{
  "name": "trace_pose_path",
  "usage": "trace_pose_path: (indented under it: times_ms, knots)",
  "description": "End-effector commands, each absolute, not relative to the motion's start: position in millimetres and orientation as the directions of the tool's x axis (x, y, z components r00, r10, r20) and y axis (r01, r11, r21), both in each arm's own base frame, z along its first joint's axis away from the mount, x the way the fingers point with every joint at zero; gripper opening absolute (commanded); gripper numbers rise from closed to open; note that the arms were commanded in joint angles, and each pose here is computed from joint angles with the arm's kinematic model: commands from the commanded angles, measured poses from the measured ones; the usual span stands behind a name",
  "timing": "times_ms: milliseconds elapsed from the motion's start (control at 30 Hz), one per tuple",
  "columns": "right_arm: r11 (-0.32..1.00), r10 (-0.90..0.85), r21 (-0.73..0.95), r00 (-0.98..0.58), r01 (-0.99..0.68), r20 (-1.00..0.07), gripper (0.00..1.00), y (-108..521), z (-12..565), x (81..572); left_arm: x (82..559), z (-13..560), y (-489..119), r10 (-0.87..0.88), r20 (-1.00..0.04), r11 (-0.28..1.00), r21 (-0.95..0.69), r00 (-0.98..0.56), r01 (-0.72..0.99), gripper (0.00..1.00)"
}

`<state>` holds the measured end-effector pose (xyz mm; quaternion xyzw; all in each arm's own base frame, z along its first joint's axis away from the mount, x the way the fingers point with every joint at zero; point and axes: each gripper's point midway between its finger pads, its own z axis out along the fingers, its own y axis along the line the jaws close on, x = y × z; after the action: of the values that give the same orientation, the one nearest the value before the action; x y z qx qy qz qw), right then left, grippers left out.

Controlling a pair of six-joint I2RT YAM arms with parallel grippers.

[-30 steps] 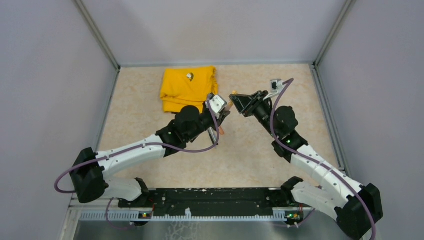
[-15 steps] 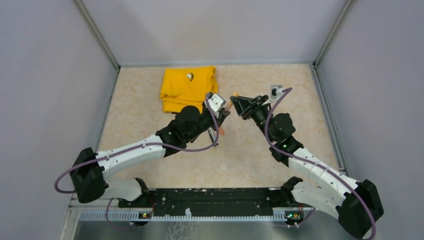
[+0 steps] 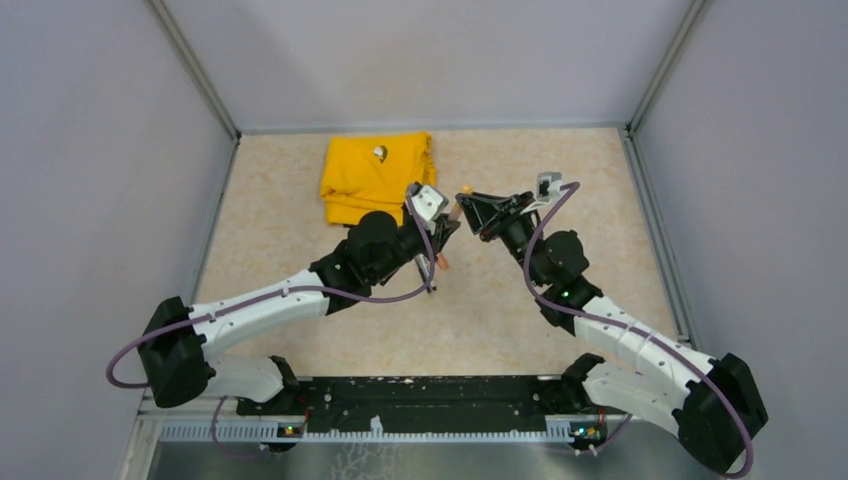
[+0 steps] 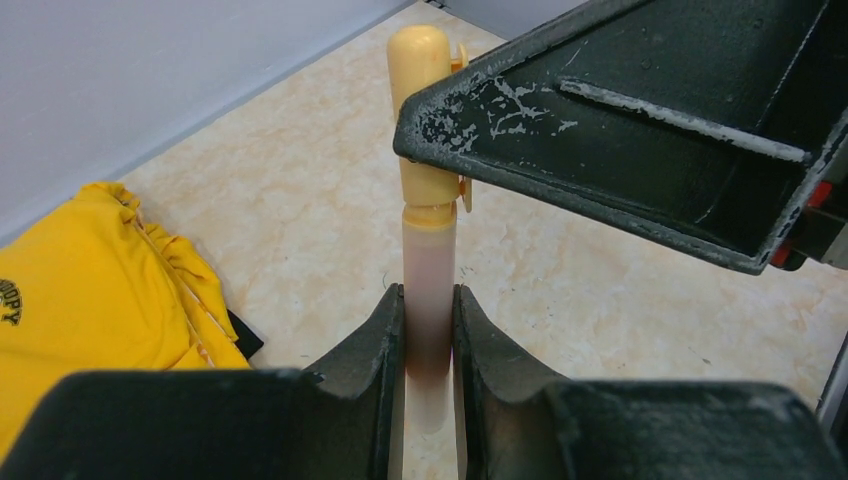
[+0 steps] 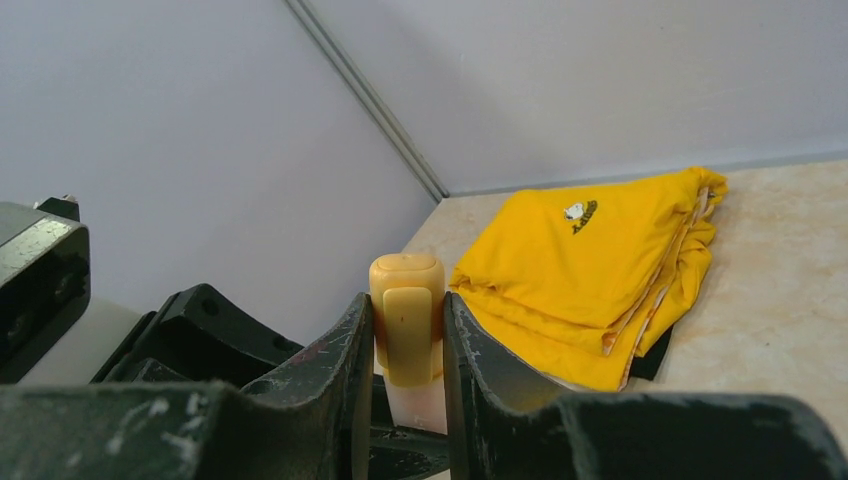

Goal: Insert the pens into the pen caps

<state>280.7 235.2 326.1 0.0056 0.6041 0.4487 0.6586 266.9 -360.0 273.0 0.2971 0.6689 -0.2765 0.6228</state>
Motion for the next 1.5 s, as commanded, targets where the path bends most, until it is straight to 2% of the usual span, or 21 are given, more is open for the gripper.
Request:
trace_pose_path:
  times_ms: [0, 333, 600, 867, 1067, 1233, 1333, 1467]
  knots:
    - [0.554, 0.588, 0.515, -0.131, -0.654, -0.798, 0.12, 251.3, 335.1, 267.6, 264.0, 301.7, -358.3, -0.034, -0.999, 0.671, -0.03, -0.009, 0.741, 0.0]
    - [0.575, 0.544, 0.504, -0.159, -0.644, -0.824, 0.13, 258.1, 311.4, 266.7, 262.7, 328.8, -351.5, -0.132, -0.991, 0.68, -0.091, -0.001, 0.727, 0.0]
    - [0.578, 0.454, 0.455, -0.197, -0.678, -0.869, 0.14, 269.9, 294.3, 261.1, 261.1, 337.2, -351.8, -0.14, -0.99, 0.673, -0.087, 0.01, 0.735, 0.0]
    - [0.623, 0.48, 0.445, -0.134, -0.643, -0.867, 0.36, 252.7, 322.0, 263.6, 258.7, 336.0, -352.8, -0.122, -0.992, 0.661, -0.062, 0.025, 0.748, 0.0]
    - [0.652, 0.495, 0.416, -0.059, -0.635, -0.867, 0.62, 238.4, 363.2, 261.6, 258.5, 327.9, -350.9, -0.106, -0.994, 0.666, -0.064, 0.01, 0.743, 0.0]
    - [0.653, 0.492, 0.399, -0.039, -0.644, -0.869, 0.66, 230.6, 385.8, 253.1, 257.1, 323.5, -346.8, -0.107, -0.994, 0.672, -0.077, -0.006, 0.736, 0.0]
    - [0.681, 0.453, 0.365, -0.027, -0.635, -0.891, 0.75, 225.1, 391.6, 250.4, 253.0, 319.6, -345.9, -0.102, -0.995, 0.661, -0.082, -0.018, 0.746, 0.0]
    - [0.714, 0.445, 0.373, -0.026, -0.592, -0.895, 0.79, 215.3, 394.3, 254.7, 239.9, 310.4, -350.1, -0.094, -0.994, 0.606, -0.094, -0.047, 0.79, 0.0]
